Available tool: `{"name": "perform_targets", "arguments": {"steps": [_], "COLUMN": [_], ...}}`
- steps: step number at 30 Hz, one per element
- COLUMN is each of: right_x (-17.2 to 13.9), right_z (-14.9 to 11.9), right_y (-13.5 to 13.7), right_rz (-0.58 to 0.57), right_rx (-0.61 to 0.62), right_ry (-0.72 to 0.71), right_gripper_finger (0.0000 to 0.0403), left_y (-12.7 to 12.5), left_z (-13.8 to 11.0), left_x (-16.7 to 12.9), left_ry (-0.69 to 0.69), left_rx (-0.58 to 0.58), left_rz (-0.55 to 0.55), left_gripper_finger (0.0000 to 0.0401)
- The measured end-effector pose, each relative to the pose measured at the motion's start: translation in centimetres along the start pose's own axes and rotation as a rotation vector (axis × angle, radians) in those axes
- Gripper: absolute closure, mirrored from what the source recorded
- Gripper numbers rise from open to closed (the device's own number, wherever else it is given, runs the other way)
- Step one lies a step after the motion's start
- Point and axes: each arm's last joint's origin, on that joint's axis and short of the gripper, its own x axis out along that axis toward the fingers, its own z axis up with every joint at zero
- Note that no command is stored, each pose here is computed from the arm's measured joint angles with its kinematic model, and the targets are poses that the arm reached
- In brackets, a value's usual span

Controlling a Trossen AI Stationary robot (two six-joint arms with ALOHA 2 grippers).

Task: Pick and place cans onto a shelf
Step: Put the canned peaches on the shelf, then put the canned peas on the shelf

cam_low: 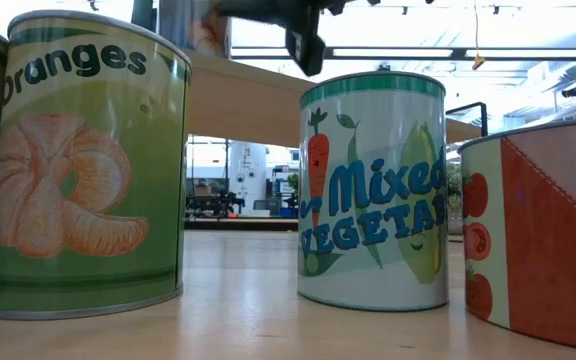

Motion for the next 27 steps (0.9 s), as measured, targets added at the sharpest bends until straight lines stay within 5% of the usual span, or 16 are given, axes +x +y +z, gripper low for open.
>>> {"name": "perform_targets", "arguments": {"steps": [10, 27], "right_x": [-1.9, -0.6], "right_z": [0.6, 0.0], "right_y": [-0.8, 0.3], "right_rz": [-0.243, -0.14], "right_rx": [-0.044, -0.049], "right_ry": [0.004, -0.035], "right_gripper_finger": [0.0323, 0.0326], "left_y": [-0.4, -1.1], "left_z": [0.2, 0.5], "left_x": [0.0, -0.1], "left_ry": [-0.015, 0.028], "left_rx": [-0.021, -0.084], "left_rz": [-0.039, -0.153], "left_gripper_finger": [0.022, 0.022]}}
